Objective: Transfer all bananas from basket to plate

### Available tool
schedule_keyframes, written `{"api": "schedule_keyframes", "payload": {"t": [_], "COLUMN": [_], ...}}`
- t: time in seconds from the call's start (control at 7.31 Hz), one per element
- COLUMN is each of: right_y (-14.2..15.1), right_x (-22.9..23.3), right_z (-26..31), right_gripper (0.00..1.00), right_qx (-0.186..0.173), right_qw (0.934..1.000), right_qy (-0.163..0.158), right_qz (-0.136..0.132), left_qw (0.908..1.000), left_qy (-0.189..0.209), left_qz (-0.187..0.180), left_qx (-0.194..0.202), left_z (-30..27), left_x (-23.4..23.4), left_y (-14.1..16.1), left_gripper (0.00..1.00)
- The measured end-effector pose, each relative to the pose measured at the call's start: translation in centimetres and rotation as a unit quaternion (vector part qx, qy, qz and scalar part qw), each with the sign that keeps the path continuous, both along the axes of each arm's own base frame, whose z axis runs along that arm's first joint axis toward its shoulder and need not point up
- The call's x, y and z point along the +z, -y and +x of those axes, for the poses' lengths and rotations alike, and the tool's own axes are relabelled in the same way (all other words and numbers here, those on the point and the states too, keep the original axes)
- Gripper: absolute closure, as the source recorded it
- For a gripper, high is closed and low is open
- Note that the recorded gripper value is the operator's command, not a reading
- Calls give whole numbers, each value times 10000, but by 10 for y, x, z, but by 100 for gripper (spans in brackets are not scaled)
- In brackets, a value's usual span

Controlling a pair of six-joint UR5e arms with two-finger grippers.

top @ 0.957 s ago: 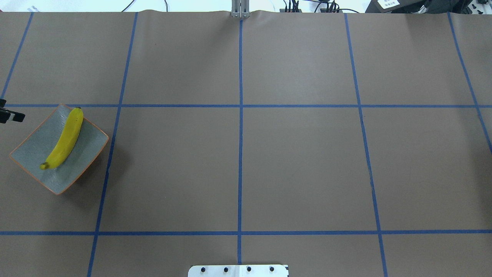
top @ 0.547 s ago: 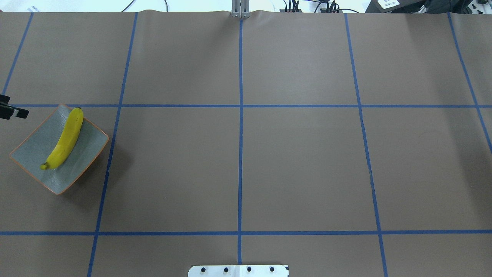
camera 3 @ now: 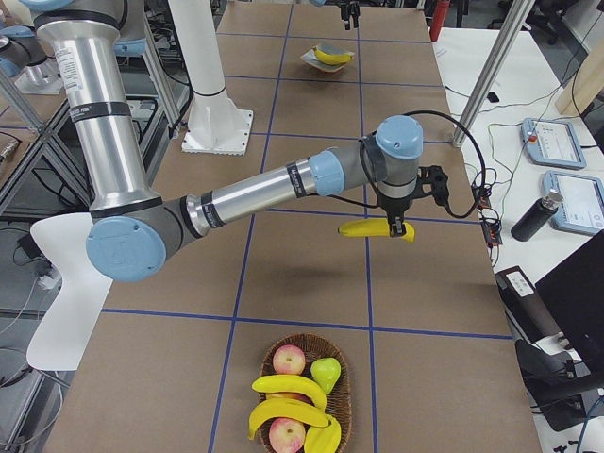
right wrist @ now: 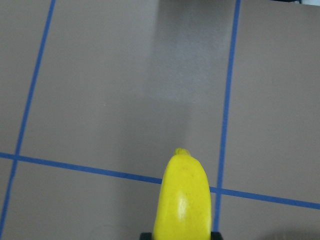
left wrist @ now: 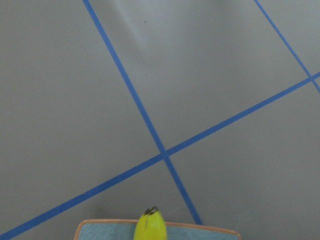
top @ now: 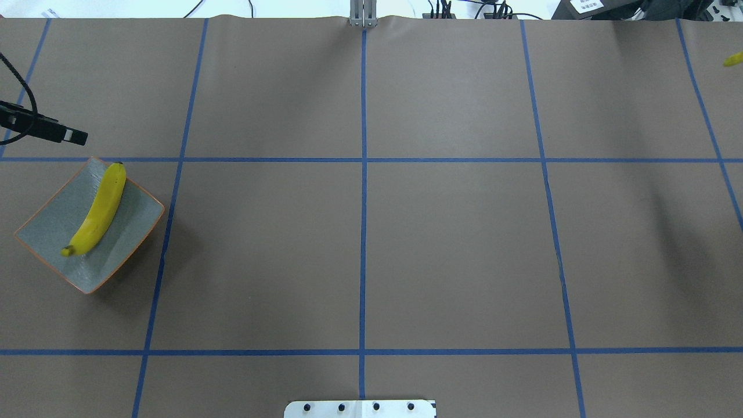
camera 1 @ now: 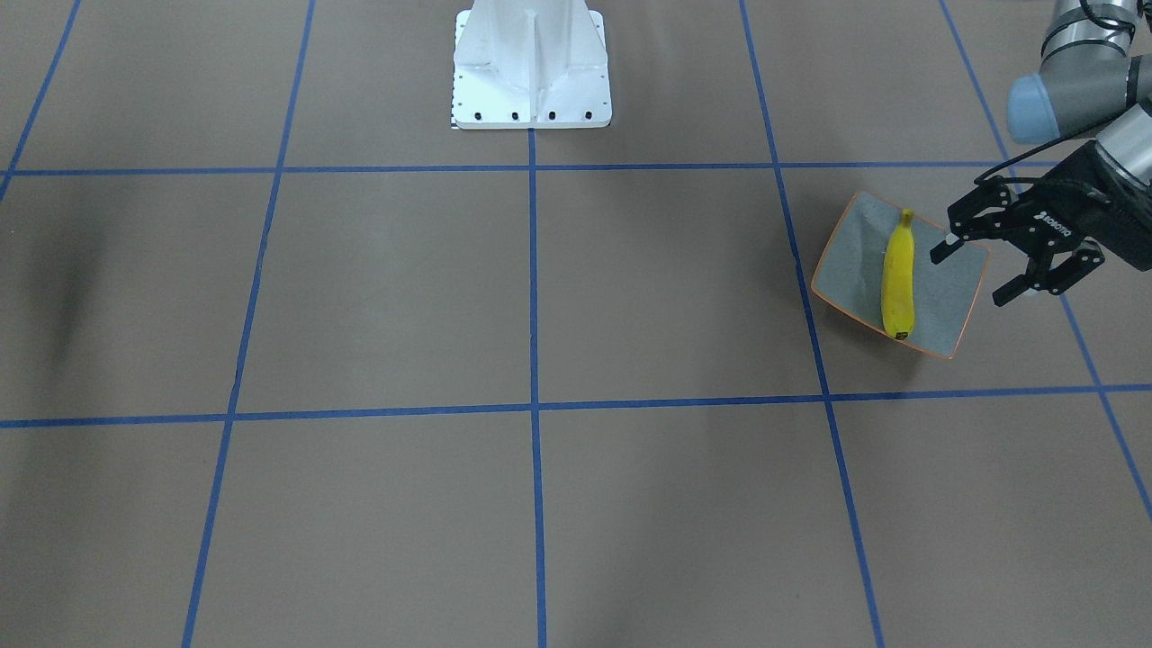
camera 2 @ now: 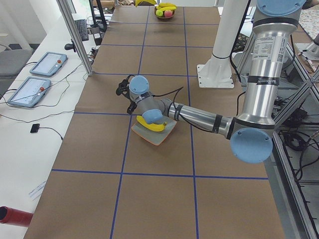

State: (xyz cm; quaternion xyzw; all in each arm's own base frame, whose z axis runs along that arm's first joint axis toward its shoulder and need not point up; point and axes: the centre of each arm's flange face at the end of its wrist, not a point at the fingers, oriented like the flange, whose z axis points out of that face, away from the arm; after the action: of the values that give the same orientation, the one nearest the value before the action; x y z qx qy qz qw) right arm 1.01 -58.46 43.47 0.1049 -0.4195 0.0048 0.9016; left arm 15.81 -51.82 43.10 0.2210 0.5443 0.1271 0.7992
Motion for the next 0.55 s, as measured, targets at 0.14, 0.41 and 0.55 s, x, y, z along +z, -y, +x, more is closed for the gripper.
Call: {"api": "schedule_keyframes", "payload": {"t": [0.14,0.41,0.55], "right_y": [13,23,21], "right_x": [-38,-102,-130], "right_z": [-35,-115,-154], "right_gripper": [100,100,100], "right_qx": [102,449,679], "right_qw": [9998,9964,9925], "right_qy": [158,632,918], "right_qz": [-111,-341,-427], "left_qw": [9998,9986,9975], "left_qy": [-140,-401,-540], "left_qz": [-116,-323,-423], "left_qx": [-24,-95,-149], "left_z": [11,22,23], "left_x": [-20,-57,-77], "left_y": [6,10,9], "left_gripper": [0,0,0]}}
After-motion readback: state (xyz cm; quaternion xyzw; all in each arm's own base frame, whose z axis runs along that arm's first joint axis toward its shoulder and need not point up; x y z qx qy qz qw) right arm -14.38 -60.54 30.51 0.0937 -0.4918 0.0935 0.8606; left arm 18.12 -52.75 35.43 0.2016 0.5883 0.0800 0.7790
